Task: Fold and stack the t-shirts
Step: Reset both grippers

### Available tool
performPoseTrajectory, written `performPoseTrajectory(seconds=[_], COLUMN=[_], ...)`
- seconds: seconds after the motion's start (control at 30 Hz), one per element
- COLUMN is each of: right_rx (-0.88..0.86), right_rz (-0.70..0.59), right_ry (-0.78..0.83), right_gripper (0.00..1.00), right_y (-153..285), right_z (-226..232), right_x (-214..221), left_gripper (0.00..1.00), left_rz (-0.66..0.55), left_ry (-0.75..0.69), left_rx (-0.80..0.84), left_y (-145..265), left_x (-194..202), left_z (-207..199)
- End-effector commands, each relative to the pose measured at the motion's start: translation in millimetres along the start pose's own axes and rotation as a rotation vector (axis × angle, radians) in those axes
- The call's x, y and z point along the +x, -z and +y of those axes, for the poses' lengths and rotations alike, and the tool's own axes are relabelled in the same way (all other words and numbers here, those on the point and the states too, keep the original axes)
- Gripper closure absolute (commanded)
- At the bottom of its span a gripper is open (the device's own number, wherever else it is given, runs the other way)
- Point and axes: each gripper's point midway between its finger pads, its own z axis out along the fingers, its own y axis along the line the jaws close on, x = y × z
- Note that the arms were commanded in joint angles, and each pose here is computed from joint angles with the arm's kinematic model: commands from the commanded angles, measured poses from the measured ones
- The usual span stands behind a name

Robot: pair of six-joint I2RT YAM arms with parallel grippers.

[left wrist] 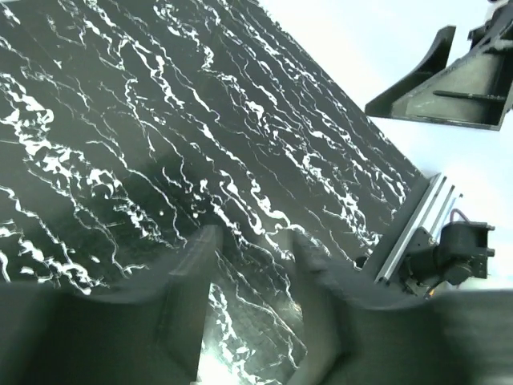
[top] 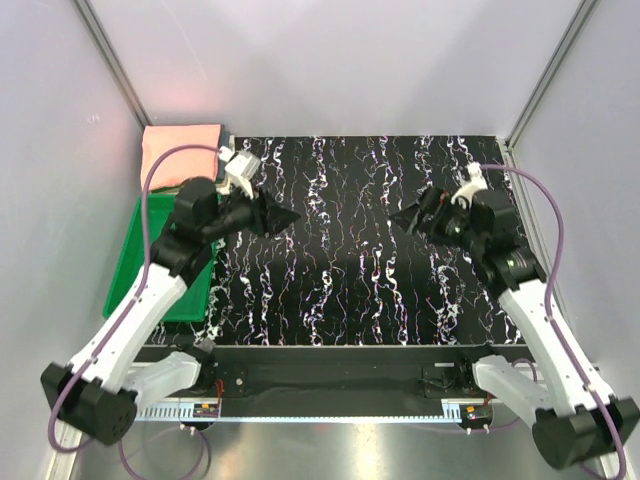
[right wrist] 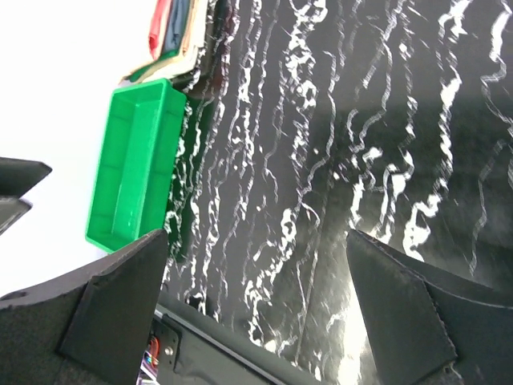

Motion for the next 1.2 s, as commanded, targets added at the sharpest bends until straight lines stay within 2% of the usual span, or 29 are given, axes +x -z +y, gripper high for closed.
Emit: performPoseTrajectory(seconds=[0.0, 0.03, 0.07, 0.27, 0.5, 0.7, 1.17], right_rx=[0.069, 0.069, 0.062, 0.035, 0.083, 0.08, 0.055], right_rz=[0.0, -0.023, -0.051, -0.13, -0.128, -0.134, -0.137], right_ry=[-0.012, -0.028, -0.025, -0.034, -0.037, -0.047, -0.032], right_gripper=[0.0, 0.0, 0.0, 0.01, 0.0, 0.0, 0.0], right_y=[17.1, 21.4, 28.3, 46.2, 42.1, 45.6, 58.5], right_z=[-17.8, -16.8, -13.7, -2.5, -18.0, -19.8, -8.9], right_x=[17.2, 14.6, 11.6, -0.4, 7.0, 11.3, 8.4], left_gripper=[0.46, 0.08, 0.01, 0.01, 0.01, 0.01, 0.01], left_rz=[-0.008, -0.009, -0.002, 0.006, -0.03, -0.081, -0.14], left_ry=[-0.019, -0.013, -0.007, -0.052, -0.101, -0.135, -0.061], left_rx=[-0.002, -0.005, -0.001, 0.037, 0.07, 0.015, 0.07], left_y=[17.3, 19.5, 21.5, 30.4, 39.6, 48.1, 56.5], left_x=[19.0, 22.4, 28.6, 42.5, 41.4, 27.5, 9.8], left_z=[-2.3, -2.2, -2.6, -8.5, -17.3, -14.9, -35.8])
